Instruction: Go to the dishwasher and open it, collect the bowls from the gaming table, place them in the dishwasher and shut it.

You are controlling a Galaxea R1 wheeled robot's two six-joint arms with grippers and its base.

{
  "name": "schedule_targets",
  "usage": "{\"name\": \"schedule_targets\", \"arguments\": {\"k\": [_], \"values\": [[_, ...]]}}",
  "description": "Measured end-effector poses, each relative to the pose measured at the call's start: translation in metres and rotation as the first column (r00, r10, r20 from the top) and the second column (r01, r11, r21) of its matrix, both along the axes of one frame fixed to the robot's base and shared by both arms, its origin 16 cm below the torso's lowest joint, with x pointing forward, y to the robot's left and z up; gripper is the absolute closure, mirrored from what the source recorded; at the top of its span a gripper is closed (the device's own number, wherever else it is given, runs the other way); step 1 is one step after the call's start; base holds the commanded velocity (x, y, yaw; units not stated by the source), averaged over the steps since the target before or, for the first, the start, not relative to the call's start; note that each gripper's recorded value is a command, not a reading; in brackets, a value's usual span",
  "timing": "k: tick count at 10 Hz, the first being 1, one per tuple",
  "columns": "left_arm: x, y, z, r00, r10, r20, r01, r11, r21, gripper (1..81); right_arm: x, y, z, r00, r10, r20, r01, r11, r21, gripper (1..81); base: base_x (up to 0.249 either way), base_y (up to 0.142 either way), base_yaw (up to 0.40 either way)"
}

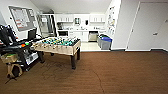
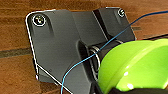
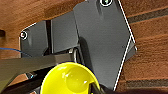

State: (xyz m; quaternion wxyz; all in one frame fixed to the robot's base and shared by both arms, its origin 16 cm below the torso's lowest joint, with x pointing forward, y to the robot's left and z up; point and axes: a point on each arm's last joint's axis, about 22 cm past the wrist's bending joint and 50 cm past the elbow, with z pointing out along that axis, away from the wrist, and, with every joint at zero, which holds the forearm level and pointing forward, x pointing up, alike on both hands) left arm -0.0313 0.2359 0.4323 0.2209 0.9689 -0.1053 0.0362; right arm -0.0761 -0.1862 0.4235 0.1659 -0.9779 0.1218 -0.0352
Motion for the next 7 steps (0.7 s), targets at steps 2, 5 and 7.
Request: {"name": "schedule_targets", "arguments": {"k": [2,5,7], "values": [[-0.0044,0.0004,0.0002,1.0,0.0,-0.005,0.0,1.0,0.001,81.1,-0.0048,-0.0001,0.0,1.0,0.002,-0.008,-0.002,1.0,-0.001,81.1,0.105,0.0,0.0],[-0.0037,-0.0007,0.0003,1.0,0.0,-0.004,0.0,1.0,-0.001,81.1,-0.0044,0.0003,0.0001,1.0,0.002,-0.007,-0.002,1.0,0.0,81.1,0.113,0.0,0.0],[-0.0041,0.0015,0.0003,1.0,0.0,-0.005,0.0,1.0,0.002,81.1,-0.0046,0.0006,0.0,1.0,0.002,-0.007,-0.002,1.0,0.0,81.1,0.114,0.0,0.0]]}}
